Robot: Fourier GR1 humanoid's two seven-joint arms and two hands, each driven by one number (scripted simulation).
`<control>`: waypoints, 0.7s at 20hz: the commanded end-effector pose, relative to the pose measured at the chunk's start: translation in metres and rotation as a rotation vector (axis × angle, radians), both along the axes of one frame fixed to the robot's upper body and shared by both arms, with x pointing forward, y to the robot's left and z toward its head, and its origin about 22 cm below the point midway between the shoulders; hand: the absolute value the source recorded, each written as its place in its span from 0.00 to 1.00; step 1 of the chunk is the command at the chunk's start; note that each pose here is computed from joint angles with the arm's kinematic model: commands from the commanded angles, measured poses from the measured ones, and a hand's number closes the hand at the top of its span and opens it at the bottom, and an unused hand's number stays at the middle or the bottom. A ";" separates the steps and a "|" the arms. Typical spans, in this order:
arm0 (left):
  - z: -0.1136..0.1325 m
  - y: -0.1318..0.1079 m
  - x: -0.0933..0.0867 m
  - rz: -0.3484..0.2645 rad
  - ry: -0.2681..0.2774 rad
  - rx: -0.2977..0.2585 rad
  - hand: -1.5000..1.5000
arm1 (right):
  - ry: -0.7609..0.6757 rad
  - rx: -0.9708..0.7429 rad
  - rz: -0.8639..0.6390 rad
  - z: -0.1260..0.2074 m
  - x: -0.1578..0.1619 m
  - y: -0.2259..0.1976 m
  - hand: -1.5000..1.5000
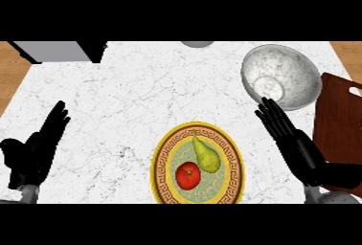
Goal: Pick the tomato from the plate and place it in the bowl
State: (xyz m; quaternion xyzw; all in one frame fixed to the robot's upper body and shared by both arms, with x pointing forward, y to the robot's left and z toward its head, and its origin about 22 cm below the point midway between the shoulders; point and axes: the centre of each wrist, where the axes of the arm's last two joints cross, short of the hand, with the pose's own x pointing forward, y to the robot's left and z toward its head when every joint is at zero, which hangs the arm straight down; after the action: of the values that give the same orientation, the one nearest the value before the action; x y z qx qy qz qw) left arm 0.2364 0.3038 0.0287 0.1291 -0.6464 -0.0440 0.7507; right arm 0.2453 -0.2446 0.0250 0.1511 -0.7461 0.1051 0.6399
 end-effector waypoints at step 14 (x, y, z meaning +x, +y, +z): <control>0.013 -0.103 0.013 -0.476 -0.134 -0.127 0.50 | 0.110 -0.348 -0.344 -0.049 -0.024 0.125 0.00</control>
State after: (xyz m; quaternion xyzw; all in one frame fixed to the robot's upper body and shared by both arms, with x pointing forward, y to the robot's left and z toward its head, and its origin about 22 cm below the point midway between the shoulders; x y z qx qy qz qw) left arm 0.2547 0.2153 0.0405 -0.0551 -0.7057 -0.1580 0.6884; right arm 0.2207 -0.1493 -0.0167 -0.0448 -0.6914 0.0717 0.7175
